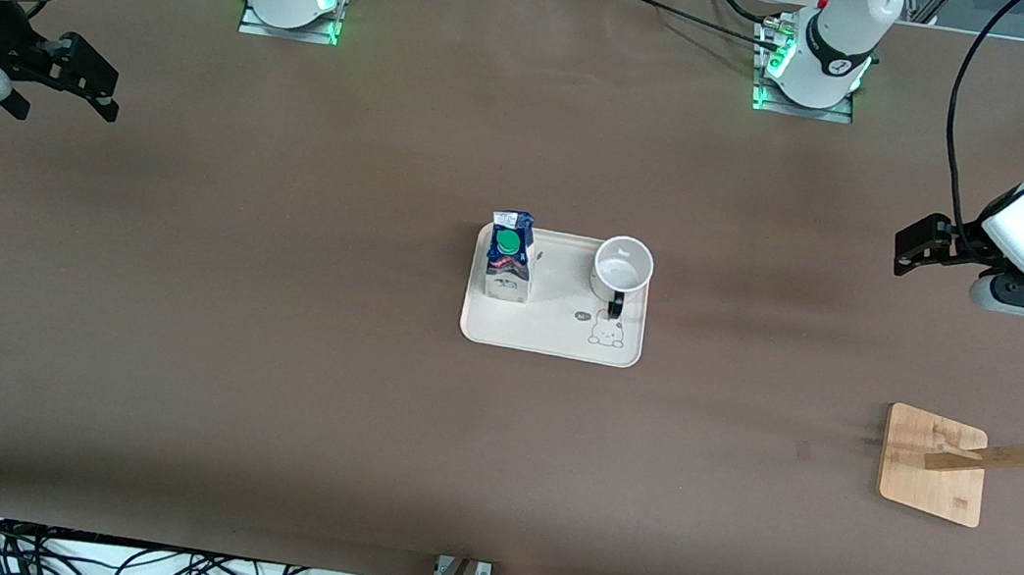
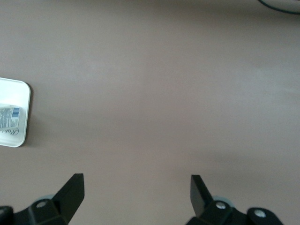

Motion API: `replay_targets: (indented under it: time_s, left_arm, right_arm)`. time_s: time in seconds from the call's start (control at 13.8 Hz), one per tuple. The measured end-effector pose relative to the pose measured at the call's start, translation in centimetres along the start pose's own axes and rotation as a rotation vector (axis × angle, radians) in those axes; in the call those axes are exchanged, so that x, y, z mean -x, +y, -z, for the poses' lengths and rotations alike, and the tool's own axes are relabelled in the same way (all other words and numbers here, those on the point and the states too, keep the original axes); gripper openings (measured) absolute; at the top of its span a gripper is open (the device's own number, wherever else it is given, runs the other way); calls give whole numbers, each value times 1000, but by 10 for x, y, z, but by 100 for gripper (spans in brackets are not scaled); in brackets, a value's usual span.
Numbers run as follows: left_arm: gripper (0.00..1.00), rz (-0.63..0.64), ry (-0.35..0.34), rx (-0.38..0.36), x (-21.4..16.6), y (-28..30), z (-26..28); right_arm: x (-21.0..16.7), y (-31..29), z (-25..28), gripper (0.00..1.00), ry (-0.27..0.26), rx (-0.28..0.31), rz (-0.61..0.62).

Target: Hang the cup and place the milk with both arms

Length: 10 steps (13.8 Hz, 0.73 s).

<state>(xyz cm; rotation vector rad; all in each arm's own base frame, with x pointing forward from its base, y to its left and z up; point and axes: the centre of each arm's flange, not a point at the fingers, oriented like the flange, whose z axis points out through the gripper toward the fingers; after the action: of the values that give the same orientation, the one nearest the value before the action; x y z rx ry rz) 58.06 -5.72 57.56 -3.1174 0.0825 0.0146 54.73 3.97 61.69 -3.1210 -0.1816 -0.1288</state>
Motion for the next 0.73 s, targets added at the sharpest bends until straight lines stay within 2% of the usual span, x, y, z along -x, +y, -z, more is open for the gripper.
replay_targets:
  time_s: [0.22,0.44,0.51,0.65,0.73]
  left_arm:
    - [100,0,0,0,0,0,0]
    - [100,0,0,0,0,0,0]
    - [100,0,0,0,0,0,0]
    - [100,0,-5,0,0,0,-1]
    - [100,0,-8,0,1,0,-1]
  right_arm:
    - [-10,6,-5,100,36,4,-10]
    - [-15,2,-14,100,28,5,-4]
    - [-15,-1,-20,100,5,4,2]
    - [-15,-10,-46,100,-97,2,20]
    - [-17,-20,-58,100,-127,0,38]
